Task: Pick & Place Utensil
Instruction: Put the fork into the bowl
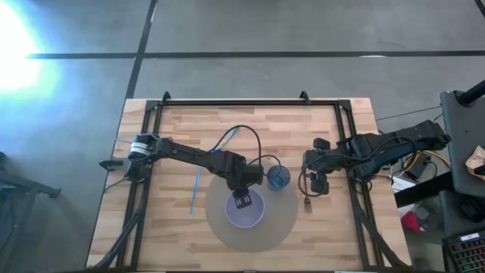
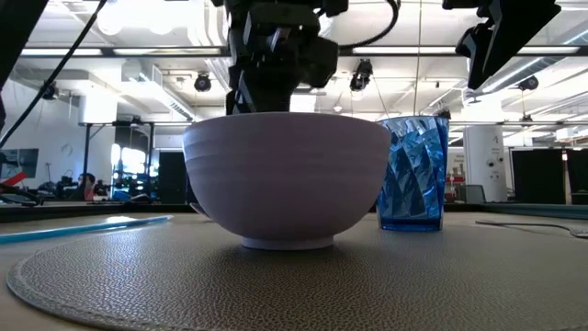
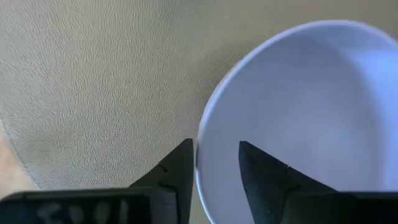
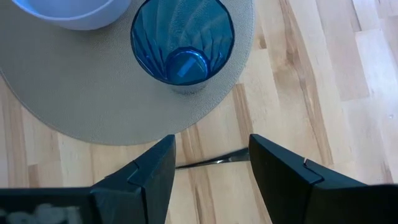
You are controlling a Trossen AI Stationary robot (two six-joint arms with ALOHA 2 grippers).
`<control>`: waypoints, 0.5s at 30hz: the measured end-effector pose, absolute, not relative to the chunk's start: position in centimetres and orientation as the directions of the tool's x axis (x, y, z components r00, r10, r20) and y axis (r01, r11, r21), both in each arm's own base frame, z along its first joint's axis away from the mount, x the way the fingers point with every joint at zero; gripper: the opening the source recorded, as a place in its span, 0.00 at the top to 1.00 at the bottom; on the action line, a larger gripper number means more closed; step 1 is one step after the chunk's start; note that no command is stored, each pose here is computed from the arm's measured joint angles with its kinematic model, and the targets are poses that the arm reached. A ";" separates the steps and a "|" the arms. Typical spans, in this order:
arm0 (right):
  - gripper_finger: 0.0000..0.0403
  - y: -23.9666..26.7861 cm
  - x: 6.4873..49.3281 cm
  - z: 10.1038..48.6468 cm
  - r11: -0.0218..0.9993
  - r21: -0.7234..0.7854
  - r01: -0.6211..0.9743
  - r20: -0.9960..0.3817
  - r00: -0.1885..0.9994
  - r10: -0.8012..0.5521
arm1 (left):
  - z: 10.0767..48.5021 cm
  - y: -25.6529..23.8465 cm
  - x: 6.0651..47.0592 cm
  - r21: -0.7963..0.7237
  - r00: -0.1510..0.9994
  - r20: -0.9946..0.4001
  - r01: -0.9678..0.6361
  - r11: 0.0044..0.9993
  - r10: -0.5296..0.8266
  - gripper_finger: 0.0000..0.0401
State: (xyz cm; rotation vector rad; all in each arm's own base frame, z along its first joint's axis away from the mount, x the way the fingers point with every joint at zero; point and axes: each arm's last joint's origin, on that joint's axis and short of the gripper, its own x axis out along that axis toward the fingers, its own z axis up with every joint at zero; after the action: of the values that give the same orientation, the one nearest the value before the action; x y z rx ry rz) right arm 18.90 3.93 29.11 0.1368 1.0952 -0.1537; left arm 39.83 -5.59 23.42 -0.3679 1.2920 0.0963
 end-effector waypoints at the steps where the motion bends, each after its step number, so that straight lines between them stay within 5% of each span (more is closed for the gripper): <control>1: 0.50 3.9 18.9 29.1 0.981 0.034 0.191 -0.892 0.449 -0.056 | 23.8 -5.6 39.8 -0.211 0.282 -0.950 -0.265 0.941 -0.134 0.69; 15: 0.50 4.0 18.8 29.1 0.959 0.076 0.273 -0.894 0.445 -0.056 | 29.4 -5.3 39.4 -0.173 0.279 -0.953 -0.173 0.970 -0.120 0.68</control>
State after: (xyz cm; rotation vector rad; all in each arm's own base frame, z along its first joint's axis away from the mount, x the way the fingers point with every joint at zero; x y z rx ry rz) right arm 18.85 3.99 29.09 0.2212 1.0927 -0.2054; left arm 39.43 -5.33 29.44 -0.2628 1.2916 0.0359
